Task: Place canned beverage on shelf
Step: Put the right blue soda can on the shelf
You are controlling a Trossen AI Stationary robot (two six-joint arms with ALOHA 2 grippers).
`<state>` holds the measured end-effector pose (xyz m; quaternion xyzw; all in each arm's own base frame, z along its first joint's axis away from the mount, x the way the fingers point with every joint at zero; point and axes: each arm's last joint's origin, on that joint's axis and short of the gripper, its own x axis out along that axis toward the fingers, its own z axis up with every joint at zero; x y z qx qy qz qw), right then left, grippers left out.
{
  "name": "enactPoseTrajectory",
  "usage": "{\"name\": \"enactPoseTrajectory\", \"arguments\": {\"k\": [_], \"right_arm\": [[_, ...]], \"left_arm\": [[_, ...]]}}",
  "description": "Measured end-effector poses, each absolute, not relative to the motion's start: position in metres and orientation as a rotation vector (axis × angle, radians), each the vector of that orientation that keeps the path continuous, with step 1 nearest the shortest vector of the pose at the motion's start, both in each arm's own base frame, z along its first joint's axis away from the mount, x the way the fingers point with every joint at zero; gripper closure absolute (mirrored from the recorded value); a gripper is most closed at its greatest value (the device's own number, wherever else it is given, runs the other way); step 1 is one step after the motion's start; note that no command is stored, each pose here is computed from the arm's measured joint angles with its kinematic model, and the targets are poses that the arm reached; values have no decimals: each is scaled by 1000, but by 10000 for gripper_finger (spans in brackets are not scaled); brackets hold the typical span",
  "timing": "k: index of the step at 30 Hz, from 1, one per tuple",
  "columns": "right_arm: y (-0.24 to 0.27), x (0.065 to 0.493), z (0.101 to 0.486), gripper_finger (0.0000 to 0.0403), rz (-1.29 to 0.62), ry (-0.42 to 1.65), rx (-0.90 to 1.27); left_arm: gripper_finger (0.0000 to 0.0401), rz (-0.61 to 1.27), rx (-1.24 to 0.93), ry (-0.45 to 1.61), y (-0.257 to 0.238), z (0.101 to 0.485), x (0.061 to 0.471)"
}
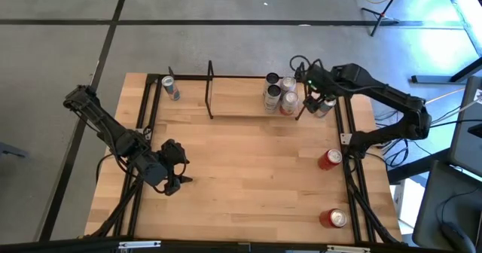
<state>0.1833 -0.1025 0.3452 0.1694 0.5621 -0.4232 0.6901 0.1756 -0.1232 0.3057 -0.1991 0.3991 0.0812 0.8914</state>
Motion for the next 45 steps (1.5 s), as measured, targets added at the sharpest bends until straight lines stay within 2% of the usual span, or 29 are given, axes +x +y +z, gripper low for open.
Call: {"name": "enactPoseTrajectory", "arguments": {"k": [6, 12, 20, 26, 37, 39, 44, 45], "right_arm": [[-128, 163, 312, 18, -1051, 1364, 498], [-144, 154, 288, 20, -1079, 1371, 576], [-151, 141, 268, 66, -1116, 1416, 633], [-156, 141, 255, 91, -1086, 1394, 637], [-152, 140, 233, 99, -1007, 1406, 674], [-151, 139, 231, 115, -1004, 1421, 678], [-149, 138, 239, 196, -978, 1395, 658], [-149, 138, 243, 197, -979, 1377, 654]], "left_arm": [[95, 164, -417, 830, -123, 306, 176], [95, 163, -418, 829, -124, 306, 176], [95, 162, -418, 830, -124, 306, 176], [95, 166, -416, 826, -123, 306, 176], [95, 156, -424, 829, -124, 306, 176], [95, 148, -434, 816, -125, 307, 177], [95, 143, -442, 807, -125, 308, 178], [95, 143, -442, 807, -125, 308, 178]]}}
